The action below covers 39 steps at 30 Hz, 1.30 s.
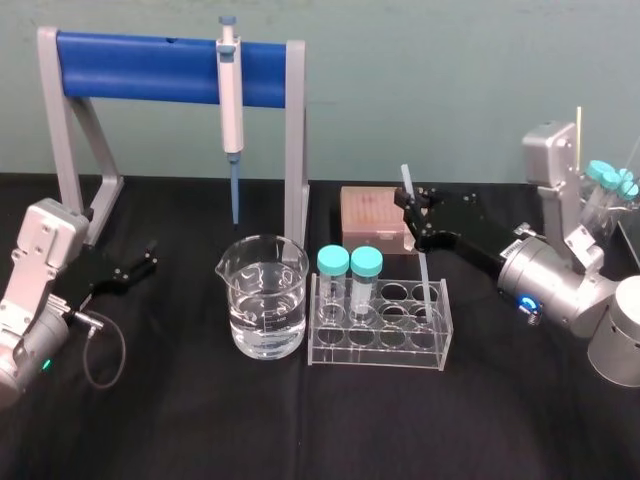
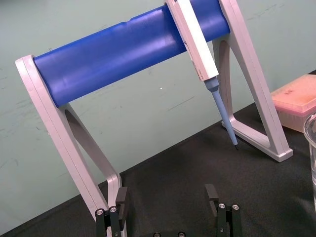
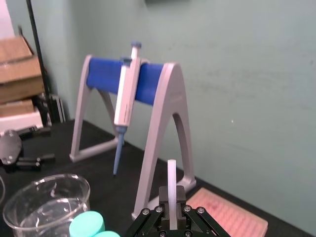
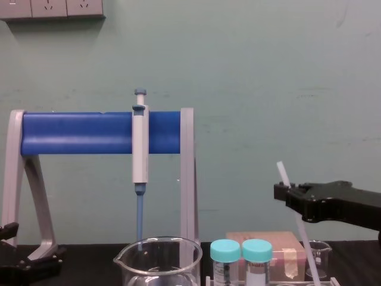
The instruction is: Pick up the stirring rod with one hand, then place it down.
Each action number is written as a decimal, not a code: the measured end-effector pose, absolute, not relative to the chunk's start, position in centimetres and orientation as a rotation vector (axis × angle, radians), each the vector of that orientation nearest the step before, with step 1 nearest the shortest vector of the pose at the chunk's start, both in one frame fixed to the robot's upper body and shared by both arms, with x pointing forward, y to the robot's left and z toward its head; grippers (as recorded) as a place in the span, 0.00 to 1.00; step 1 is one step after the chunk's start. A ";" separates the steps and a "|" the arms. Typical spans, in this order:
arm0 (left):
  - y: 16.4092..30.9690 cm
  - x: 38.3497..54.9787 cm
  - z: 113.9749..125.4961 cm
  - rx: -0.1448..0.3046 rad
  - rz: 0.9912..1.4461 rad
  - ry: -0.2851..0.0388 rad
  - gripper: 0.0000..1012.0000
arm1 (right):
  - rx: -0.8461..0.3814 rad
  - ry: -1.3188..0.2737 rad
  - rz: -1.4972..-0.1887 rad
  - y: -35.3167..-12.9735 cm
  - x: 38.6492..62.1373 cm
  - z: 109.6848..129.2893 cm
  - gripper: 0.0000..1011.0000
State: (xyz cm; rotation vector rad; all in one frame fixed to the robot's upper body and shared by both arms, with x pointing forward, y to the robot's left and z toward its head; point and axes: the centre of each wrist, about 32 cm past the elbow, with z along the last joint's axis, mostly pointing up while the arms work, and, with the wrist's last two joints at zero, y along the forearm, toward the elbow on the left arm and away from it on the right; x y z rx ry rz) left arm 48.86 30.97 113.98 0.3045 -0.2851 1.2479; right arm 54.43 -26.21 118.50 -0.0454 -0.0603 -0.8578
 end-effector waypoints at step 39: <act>31.0 48.9 114.0 0.304 1.248 -0.285 0.99 | 0.301 -0.252 -0.891 -28.8 52.0 123.1 0.07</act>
